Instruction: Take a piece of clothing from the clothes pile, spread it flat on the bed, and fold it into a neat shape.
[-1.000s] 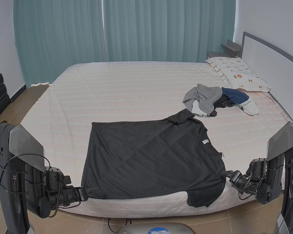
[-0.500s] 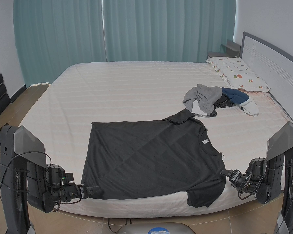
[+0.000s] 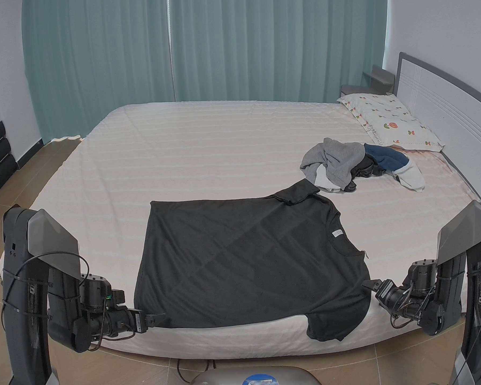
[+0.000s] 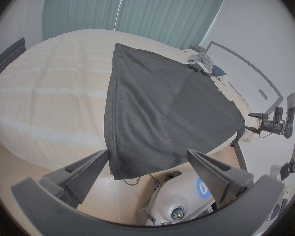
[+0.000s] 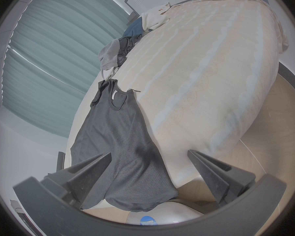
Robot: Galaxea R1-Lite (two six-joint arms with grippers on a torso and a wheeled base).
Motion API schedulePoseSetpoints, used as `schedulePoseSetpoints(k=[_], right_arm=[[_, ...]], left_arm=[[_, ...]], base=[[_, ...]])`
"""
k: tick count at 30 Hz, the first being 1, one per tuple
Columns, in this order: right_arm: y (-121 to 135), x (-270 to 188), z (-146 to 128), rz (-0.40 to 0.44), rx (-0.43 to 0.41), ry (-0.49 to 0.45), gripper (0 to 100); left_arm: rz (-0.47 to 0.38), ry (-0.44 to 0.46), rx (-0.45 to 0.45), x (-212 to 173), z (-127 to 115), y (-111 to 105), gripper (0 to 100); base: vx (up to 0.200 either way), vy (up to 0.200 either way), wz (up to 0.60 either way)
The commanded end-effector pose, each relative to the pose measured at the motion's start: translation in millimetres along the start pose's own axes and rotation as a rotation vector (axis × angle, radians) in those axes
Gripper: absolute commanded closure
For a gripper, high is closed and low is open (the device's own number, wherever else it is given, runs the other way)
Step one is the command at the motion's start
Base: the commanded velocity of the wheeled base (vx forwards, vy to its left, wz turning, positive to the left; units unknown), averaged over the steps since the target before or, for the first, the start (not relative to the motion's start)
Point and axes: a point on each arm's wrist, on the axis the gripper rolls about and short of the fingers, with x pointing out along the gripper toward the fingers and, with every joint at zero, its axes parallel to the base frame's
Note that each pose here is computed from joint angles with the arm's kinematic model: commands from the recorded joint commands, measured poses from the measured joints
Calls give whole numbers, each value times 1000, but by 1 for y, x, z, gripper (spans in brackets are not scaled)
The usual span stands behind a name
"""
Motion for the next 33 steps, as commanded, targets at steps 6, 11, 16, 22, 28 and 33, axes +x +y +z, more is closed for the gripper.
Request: schedulePoseSetpoints(k=[6,11,16,22,28,33], right_arm=[[1,1,-2,7,-5,0,0],[1,1,-2,5,-5,-1,0],[1,1,-2,5,-5,-1,0],[0,1,-3,2,-5,2,0],[0,1,-3,1,-5,3,0],[0,0,-3,0,-6,2,0]], left_arm=[[69,19,57,3,-6,-1,0],[63,23,67,4,-6,-4,0],[47,25,79,6,-7,-9,0],[53,29,71,5,-8,-8,100],[76,45,50,-3,-12,-4,100],[79,63,44,-8,-16,-4,100]], base=[[0,0,0],[0,0,0],[0,0,0],[0,0,0],[0,0,0],[0,0,0]])
